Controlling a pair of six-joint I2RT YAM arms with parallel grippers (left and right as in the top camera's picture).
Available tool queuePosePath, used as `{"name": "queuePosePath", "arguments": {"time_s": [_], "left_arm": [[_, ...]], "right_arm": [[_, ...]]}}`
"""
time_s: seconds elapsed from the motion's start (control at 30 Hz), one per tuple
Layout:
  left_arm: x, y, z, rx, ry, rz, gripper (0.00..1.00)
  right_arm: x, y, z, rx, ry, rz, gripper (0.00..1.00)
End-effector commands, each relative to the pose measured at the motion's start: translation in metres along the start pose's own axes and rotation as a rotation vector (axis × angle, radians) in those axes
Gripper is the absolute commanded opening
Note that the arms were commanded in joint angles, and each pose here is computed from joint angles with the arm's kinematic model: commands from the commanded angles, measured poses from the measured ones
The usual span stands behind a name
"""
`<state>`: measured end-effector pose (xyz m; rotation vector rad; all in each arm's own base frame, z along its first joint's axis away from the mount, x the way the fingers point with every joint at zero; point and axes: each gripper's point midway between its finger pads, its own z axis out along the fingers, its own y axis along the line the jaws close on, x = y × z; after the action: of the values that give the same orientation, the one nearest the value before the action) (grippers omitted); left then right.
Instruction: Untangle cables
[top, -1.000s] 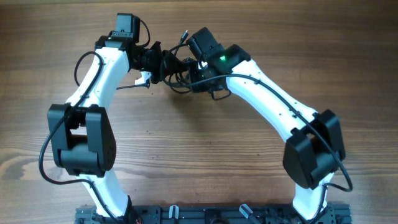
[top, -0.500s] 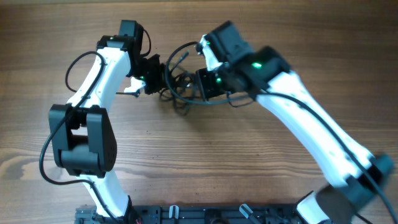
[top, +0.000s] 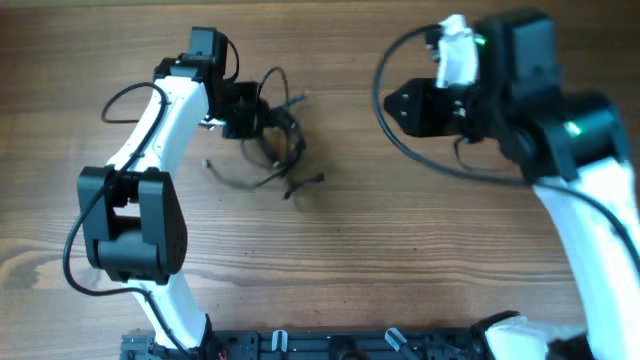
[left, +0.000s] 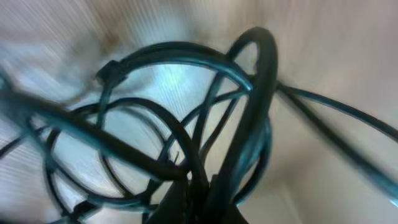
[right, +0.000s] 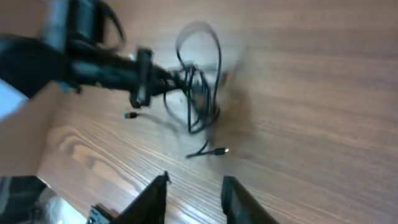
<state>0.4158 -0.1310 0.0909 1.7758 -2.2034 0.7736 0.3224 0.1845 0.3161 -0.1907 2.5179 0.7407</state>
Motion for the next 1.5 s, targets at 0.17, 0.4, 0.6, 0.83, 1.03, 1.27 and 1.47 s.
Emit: {"name": "queuePosePath", "arguments": {"time_s": [0.17,0.4,0.6,0.83,1.03,1.27,1.47], "left_arm": [[0.104,-0.026,-0.040,0.091,0.675,-0.006,0.04],[0.115,-0.028,-0.054,0.098,0.779,-0.001,0.04],[0.116,-0.080,-0.086,0.545,0.723,0.710,0.04],[0.137,-0.067,-0.108,0.845,0.723,1.357,0.04],[0.141,-0.046,-0.089,0.804,0.779,1.321,0.04],[0.135,-0.020,-0.021,0.490,0.603,1.177,0.04],[0.138,-0.018,-0.017,0.473,0.601,1.175,0.04]], "right_arm": [[0.010,-0.015,0.070,-0.023,0.181,-0.047,0.55],[0.026,-0.012,0.096,-0.030,0.264,-0.095,0.65],[0.009,-0.035,0.098,0.049,0.205,-0.098,0.67],[-0.006,-0.017,0.100,-0.056,0.149,-0.131,0.67],[-0.017,-0.003,0.100,-0.127,0.104,-0.126,0.64],[-0.025,-0.005,0.102,-0.105,0.075,-0.080,0.54],[-0.005,-0.033,0.121,0.060,0.152,-0.048,0.49]]}}
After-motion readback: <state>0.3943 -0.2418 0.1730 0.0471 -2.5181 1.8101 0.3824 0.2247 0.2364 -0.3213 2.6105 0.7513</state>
